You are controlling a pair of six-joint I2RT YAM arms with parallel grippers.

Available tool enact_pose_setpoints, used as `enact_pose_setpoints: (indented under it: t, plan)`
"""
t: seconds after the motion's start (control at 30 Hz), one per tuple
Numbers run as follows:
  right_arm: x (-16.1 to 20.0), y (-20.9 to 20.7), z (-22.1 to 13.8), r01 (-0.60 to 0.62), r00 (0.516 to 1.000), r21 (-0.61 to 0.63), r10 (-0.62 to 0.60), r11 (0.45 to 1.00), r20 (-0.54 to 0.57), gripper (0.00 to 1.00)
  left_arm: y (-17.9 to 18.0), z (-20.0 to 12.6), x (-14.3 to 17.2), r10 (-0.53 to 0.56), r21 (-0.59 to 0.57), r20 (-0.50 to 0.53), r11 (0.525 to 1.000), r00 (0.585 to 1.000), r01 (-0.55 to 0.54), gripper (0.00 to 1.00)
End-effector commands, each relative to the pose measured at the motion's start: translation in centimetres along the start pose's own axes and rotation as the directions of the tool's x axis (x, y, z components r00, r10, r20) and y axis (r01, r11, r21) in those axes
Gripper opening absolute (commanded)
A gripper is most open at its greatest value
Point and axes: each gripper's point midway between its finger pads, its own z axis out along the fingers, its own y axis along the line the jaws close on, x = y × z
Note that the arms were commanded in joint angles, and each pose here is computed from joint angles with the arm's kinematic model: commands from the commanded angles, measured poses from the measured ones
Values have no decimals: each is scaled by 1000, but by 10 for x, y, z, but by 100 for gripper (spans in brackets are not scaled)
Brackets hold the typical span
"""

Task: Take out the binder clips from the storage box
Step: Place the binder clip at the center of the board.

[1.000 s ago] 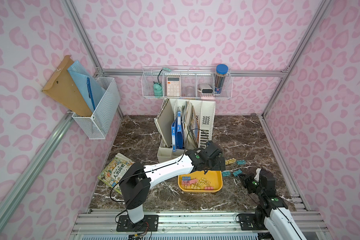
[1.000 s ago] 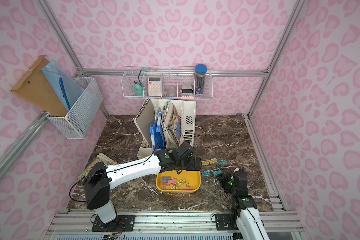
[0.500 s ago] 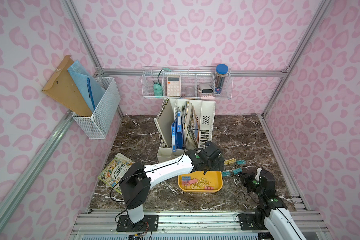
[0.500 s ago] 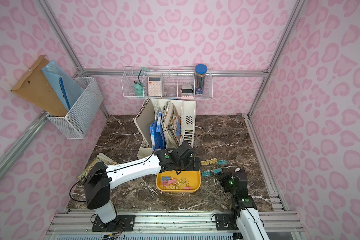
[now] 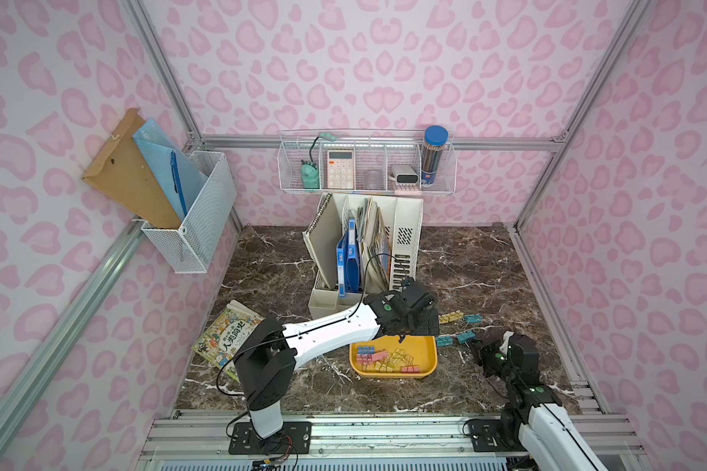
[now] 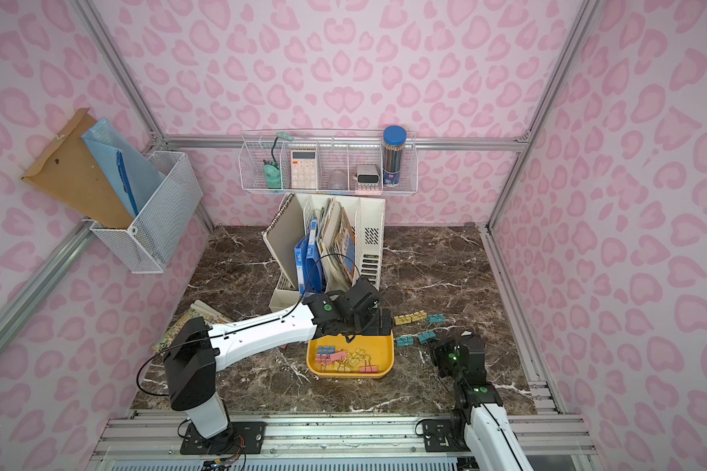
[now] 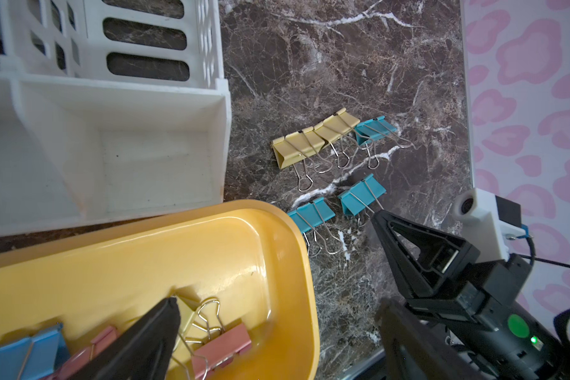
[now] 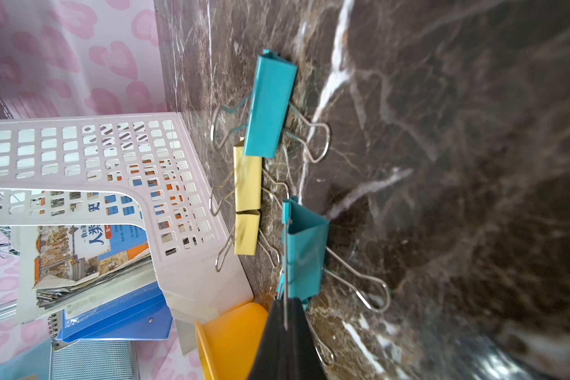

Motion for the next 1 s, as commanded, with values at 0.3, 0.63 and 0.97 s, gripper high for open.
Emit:
enact_pose_setpoints:
  t: [0.3,0.63,0.97]
  plan:
    - [2,6,3,-13,1000,-11,13,1000,-21,9,1,-2,-1,-18,4,0,1000,1000,18,99]
    - [5,13,-1,67,997,-2,-67,998,-35,24,2,-4,-2,-21,6,4,1000,1000,21,99]
    - [25,11,0,141,978,-8,-141,990,-155,26,4,-3,-3,-22,3,4,1000,1000,22,99]
